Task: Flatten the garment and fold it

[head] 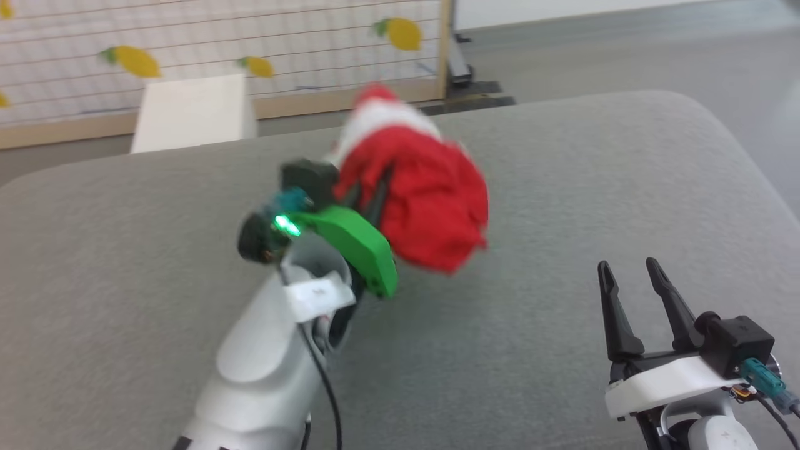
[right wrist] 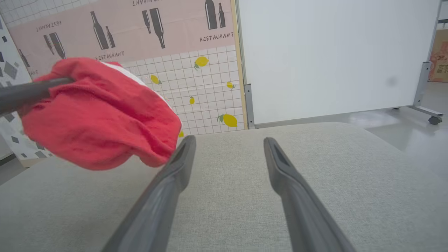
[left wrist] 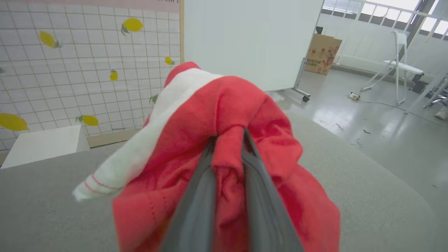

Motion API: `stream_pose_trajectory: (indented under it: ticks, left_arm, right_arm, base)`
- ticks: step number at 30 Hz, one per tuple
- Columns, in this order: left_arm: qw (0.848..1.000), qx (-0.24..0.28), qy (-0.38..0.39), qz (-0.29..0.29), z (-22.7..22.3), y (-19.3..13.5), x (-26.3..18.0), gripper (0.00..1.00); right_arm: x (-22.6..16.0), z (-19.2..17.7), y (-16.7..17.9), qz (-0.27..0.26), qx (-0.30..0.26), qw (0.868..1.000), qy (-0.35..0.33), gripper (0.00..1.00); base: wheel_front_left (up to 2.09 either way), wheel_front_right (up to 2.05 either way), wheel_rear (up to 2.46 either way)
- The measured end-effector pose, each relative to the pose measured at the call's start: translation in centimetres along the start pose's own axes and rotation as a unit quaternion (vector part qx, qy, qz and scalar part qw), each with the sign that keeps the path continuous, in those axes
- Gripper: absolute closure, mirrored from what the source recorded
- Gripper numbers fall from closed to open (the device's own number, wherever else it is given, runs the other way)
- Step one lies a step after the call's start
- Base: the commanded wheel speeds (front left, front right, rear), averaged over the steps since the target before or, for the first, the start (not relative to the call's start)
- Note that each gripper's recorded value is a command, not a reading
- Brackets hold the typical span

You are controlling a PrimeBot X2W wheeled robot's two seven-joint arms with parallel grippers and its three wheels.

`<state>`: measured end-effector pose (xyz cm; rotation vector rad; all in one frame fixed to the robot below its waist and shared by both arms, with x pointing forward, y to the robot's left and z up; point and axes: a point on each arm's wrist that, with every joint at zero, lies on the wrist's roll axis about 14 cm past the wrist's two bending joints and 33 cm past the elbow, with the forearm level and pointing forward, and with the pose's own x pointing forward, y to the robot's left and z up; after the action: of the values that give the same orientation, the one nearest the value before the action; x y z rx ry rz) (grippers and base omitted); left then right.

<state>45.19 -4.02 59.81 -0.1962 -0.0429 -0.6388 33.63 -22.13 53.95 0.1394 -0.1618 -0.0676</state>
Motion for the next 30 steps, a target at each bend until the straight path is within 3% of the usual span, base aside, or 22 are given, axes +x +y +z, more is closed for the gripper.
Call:
stream_pose_trajectory:
  ticks: [5,8,12,13,14,15,18,20,21,25,28,30]
  left_arm:
    - [0.984,0.021,0.171,-0.038,-9.3,-2.4,0.0,1.00]
    - [0.959,0.038,0.275,-0.047,-14.4,-2.4,-0.9,1.00]
    - [0.912,0.050,0.403,-0.053,-19.6,-1.8,-2.7,1.00]
    - [0.901,0.048,0.427,-0.056,-20.5,-1.8,-3.2,0.89]
    - [0.896,0.043,0.438,-0.058,-20.9,-1.9,-3.3,0.53]
    - [0.895,0.035,0.441,-0.061,-21.0,-2.1,-3.1,0.00]
    - [0.906,0.016,0.418,-0.061,-20.5,-2.5,-1.9,0.00]
    - [0.922,0.002,0.382,-0.054,-19.4,-2.4,-1.0,0.00]
    - [0.952,-0.023,0.303,-0.041,-16.6,-2.0,0.7,0.00]
    - [0.984,-0.044,0.171,-0.020,-11.2,-0.6,2.3,0.00]
    - [0.998,-0.047,0.051,0.008,-6.1,1.5,2.4,0.00]
    - [0.998,-0.043,-0.006,0.036,-3.8,3.6,1.4,0.00]
  right_arm:
    - [-1.1,0.3,-2.0,-0.033,0.000,0.999,-0.002,0.00]
    - [-1.0,0.2,-2.6,-0.043,0.003,0.999,-0.002,0.00]
    - [-0.8,-0.8,-3.3,-0.056,0.006,0.998,0.010,0.00]
    - [-0.9,-1.1,-3.5,-0.060,0.006,0.998,0.015,0.00]
    - [-1.0,-1.4,-3.7,-0.063,0.006,0.998,0.019,0.00]
    - [-1.0,-1.7,-3.9,-0.067,0.006,0.997,0.024,0.00]
    - [-1.0,-2.2,-4.2,-0.072,0.004,0.997,0.030,0.00]
    - [-0.8,-2.4,-4.1,-0.070,0.005,0.997,0.032,0.00]
    - [-0.4,-2.5,-3.9,-0.065,0.006,0.997,0.031,0.00]
    - [0.4,-2.4,-3.1,-0.050,0.005,0.998,0.025,0.00]
    - [1.3,-2.1,-1.9,-0.031,0.008,0.999,0.018,0.00]
    - [1.8,-1.9,-1.2,-0.018,0.008,1.000,0.013,0.00]
  base:
    - [0.00,0.00,0.00]
    - [0.00,0.00,0.00]
    - [0.00,0.00,0.00]
    - [0.00,0.00,0.00]
    - [0.00,0.00,0.00]
    - [0.00,0.00,0.00]
    - [0.00,0.00,0.00]
    - [0.00,0.00,0.00]
    - [0.00,0.00,0.00]
    - [0.00,0.00,0.00]
    - [0.00,0.00,0.00]
    - [0.00,0.00,0.00]
